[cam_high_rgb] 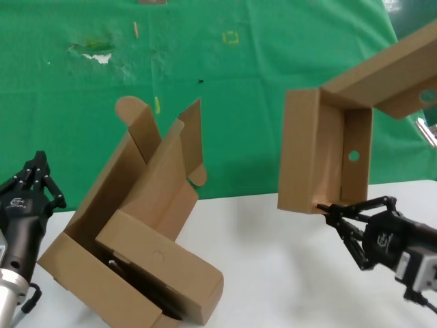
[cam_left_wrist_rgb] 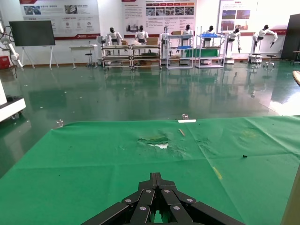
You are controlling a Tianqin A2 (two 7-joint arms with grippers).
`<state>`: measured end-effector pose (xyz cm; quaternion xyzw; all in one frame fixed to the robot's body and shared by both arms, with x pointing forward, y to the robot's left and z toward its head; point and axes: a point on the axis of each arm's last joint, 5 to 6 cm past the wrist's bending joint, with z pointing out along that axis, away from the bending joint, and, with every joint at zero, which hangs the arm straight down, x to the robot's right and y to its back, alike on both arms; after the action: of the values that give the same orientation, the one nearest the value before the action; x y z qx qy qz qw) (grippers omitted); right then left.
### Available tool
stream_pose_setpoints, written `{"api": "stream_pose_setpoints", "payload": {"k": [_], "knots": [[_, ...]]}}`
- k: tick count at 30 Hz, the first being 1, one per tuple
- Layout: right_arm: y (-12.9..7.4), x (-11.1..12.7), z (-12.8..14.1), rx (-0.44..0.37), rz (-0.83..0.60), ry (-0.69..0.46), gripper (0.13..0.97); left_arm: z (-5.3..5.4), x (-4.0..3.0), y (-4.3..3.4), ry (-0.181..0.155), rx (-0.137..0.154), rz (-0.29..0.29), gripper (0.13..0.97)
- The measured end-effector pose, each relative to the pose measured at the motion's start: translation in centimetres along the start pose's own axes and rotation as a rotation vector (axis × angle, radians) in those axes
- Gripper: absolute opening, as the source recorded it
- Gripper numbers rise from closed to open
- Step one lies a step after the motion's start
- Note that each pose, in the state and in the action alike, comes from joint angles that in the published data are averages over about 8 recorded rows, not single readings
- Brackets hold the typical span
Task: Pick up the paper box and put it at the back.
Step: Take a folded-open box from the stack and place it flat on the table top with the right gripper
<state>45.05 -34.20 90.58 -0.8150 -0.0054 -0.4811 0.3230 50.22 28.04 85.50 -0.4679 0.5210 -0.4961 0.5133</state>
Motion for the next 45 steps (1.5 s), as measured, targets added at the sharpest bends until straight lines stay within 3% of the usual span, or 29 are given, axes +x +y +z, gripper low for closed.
{"api": "stream_pose_setpoints", "payload": {"k": [5, 13, 20, 26, 31, 38, 45], "knots": [[-0.8, 1.5, 2.0, -0.056, -0.028, -0.021, 0.138, 0.0, 0.00, 0.00, 0.000, 0.000, 0.000, 0.140], [-3.3, 3.0, 7.7, -0.119, -0.035, -0.145, 0.138, 0.0, 0.00, 0.00, 0.000, 0.000, 0.000, 0.140], [-5.9, 4.5, 11.8, -0.299, -0.096, -0.266, 0.138, 0.0, 0.00, 0.00, 0.000, 0.000, 0.000, 0.140], [-7.5, 5.9, 14.6, -0.482, -0.158, -0.249, 0.138, 0.0, 0.00, 0.00, 0.000, 0.000, 0.000, 0.140], [-8.6, 6.8, 16.6, -0.575, -0.185, -0.224, 0.137, 0.0, 0.00, 0.00, 0.000, 0.000, 0.000, 0.140], [-9.2, 7.4, 18.4, -0.639, -0.188, -0.208, 0.138, 0.0, 0.00, 0.00, 0.000, 0.000, 0.000, 0.140], [-9.2, 7.3, 19.5, -0.645, -0.156, -0.177, 0.152, 0.0, 0.00, 0.00, 0.000, 0.000, 0.000, 0.140]]}}
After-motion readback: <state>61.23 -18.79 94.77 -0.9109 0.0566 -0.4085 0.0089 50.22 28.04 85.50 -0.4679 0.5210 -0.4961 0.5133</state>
